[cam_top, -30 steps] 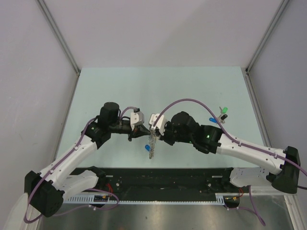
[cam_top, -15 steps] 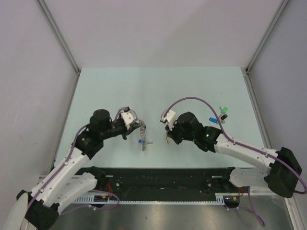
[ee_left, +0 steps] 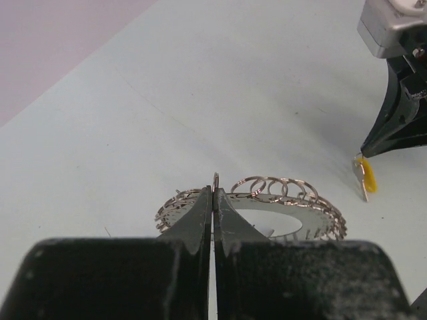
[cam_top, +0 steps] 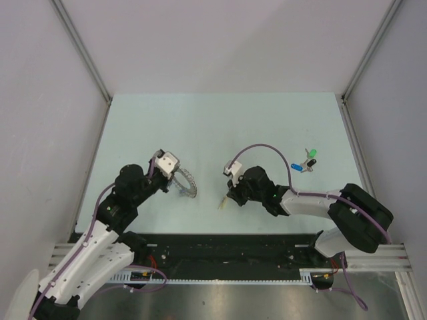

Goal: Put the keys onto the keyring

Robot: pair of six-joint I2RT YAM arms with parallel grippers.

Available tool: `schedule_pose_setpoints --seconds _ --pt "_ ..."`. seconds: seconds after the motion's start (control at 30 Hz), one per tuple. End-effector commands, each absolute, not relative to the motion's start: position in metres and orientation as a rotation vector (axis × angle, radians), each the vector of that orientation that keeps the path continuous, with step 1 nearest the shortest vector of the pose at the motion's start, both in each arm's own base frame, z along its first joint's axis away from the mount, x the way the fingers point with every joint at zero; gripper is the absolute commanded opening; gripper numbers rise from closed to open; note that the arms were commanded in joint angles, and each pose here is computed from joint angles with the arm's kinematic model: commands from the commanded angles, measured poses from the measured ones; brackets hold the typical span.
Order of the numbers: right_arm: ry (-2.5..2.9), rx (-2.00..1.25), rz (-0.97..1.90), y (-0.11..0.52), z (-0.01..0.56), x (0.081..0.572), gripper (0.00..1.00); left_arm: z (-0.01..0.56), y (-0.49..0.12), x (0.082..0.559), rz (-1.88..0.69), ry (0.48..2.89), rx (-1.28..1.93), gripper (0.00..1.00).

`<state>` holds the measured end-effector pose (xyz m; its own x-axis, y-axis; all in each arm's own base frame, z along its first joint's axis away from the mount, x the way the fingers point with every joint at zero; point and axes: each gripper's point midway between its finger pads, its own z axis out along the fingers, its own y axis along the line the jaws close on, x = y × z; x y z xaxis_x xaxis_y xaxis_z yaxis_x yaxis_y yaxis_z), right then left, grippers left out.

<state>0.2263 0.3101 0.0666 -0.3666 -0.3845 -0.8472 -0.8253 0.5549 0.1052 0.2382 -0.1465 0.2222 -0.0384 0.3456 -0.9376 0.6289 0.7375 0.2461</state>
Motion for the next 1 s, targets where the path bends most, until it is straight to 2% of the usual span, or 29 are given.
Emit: schedule_pose_setpoints --seconds 0.0,0.27,0.5,0.57,0.6,0.67,0.7,0.8,0.97 --pt "1.96 -0.908 0.703 0.308 0.062 0.23 0.0 0.244 -0.147 0.247 -0.263 1.581 0.733 0.0" --pt "2.076 -0.922 0.602 0.278 0.036 0.224 0.0 0.241 -0.15 0.247 -0.275 1.593 0.746 0.0" --pt "2.105 -0.846 0.64 0.279 0.046 0.224 0.0 0.24 -0.15 0.247 -0.273 1.596 0.746 0.0" --pt "2.131 -0.758 0.641 0.277 0.056 0.226 0.07 0.241 -0.149 0.247 -0.274 1.594 0.741 0.0" --pt "2.143 -0.727 0.643 0.277 0.059 0.225 0.16 0.242 -0.149 0.248 -0.273 1.593 0.734 0.0" --pt "2.175 -0.622 0.646 0.276 0.067 0.225 0.22 0.243 -0.147 0.248 -0.265 1.591 0.723 0.0" --pt "2.173 -0.599 0.664 0.281 0.073 0.222 0.3 0.245 -0.146 0.249 -0.259 1.591 0.711 0.0" --pt "2.175 -0.48 0.649 0.288 0.083 0.222 0.43 0.247 -0.141 0.251 -0.239 1.594 0.68 0.01" --pt "2.209 -0.339 0.584 0.299 0.08 0.226 0.48 0.248 -0.137 0.25 -0.228 1.598 0.655 0.0"
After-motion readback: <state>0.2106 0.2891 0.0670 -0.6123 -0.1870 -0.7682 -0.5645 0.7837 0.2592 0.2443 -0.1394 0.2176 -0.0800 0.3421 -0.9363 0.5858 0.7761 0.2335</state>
